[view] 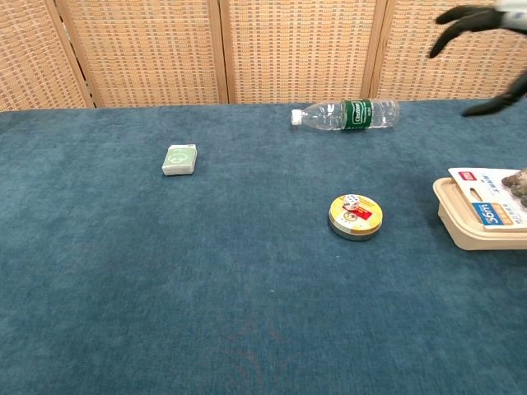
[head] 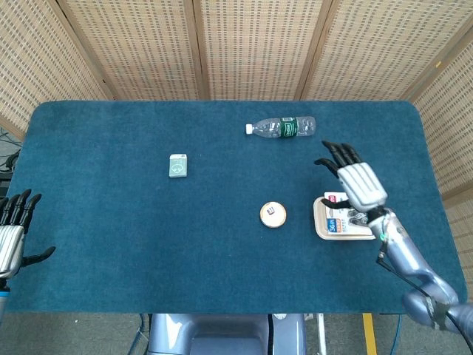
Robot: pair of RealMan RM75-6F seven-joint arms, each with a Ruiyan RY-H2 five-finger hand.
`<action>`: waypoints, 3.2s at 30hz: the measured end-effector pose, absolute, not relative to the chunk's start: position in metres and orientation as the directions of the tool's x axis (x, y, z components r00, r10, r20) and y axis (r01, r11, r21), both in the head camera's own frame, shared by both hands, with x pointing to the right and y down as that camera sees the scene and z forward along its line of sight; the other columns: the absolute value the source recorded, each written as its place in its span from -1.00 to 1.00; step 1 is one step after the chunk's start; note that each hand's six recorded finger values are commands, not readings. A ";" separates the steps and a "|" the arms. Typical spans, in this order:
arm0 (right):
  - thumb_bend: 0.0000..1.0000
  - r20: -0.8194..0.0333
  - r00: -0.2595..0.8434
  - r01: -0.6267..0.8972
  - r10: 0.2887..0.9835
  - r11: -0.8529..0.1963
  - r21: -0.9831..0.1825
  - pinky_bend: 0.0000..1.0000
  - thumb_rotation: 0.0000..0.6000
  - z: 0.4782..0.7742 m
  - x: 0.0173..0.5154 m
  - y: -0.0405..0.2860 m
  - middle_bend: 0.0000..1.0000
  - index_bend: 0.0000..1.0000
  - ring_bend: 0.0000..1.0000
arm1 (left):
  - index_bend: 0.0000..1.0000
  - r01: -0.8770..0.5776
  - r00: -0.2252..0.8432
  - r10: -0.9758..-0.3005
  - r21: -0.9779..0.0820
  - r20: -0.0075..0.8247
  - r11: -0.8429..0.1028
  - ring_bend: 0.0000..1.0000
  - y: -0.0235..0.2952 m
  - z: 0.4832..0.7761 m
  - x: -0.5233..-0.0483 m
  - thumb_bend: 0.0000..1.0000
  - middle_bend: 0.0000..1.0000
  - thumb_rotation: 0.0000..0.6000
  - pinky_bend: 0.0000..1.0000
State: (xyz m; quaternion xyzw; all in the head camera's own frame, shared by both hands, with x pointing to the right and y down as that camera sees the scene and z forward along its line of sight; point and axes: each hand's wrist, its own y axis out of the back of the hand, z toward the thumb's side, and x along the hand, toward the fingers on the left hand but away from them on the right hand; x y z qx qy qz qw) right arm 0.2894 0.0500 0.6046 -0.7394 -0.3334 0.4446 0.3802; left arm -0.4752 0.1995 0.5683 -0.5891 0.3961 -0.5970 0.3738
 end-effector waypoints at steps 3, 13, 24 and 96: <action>-0.45 -0.456 0.407 0.131 0.792 -0.544 -0.829 -1.00 1.00 0.615 0.266 0.038 -1.00 -0.50 -1.00 | -1.00 -0.024 -0.030 -0.914 -0.915 0.404 -0.403 -1.00 0.199 0.567 -0.476 -1.00 -1.00 1.00 -1.00; -0.33 -0.557 0.435 0.105 0.708 -0.654 -0.749 -1.00 1.00 0.645 0.217 0.041 -1.00 -0.41 -1.00 | -1.00 -0.038 -0.044 -0.907 -0.908 0.419 -0.418 -1.00 0.197 0.570 -0.482 -1.00 -1.00 1.00 -1.00; -0.33 -0.602 0.452 0.041 0.659 -0.689 -0.724 -1.00 1.00 0.678 0.187 0.069 -1.00 -0.38 -1.00 | -1.00 -0.041 -0.044 -0.904 -0.905 0.424 -0.423 -1.00 0.195 0.570 -0.483 -1.00 -1.00 1.00 -1.00; -0.10 -0.479 0.416 0.038 0.773 -0.542 -0.840 -1.00 1.00 0.597 0.185 0.015 -0.90 0.09 -1.00 | -1.00 -0.076 -0.035 -0.902 -0.901 0.431 -0.427 -1.00 0.192 0.564 -0.485 -1.00 -1.00 1.00 -1.00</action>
